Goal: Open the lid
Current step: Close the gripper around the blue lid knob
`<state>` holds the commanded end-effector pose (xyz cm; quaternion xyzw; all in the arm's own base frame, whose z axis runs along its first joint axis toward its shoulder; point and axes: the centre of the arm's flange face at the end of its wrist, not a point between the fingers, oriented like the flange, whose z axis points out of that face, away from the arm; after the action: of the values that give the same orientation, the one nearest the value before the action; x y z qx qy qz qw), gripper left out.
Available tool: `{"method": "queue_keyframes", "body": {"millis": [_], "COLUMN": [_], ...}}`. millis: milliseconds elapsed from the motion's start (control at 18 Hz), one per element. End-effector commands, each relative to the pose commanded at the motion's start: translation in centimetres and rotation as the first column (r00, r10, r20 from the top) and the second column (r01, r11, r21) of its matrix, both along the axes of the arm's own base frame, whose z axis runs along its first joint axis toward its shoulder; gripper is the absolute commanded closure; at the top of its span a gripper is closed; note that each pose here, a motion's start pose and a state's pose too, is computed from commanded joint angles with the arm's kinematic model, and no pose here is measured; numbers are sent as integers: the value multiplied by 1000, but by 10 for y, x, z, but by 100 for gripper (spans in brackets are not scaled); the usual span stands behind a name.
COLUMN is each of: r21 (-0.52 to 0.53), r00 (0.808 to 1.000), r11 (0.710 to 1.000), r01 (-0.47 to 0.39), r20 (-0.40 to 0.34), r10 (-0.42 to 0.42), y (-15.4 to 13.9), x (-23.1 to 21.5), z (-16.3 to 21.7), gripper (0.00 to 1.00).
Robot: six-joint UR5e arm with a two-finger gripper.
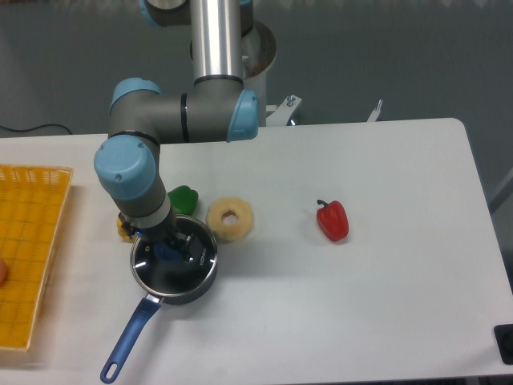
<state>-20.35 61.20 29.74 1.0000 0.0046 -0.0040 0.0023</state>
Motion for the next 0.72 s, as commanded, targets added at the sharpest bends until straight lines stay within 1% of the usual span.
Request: {"method": "queue_keyframes", "body": {"millis": [722], "r21": [-4], "r00": [1000], "r11": [1000], "r01": [5], "r20": [8], "r10": [-5], "y": [0], "x": [5], "z": [-5], "gripper": [0]}}
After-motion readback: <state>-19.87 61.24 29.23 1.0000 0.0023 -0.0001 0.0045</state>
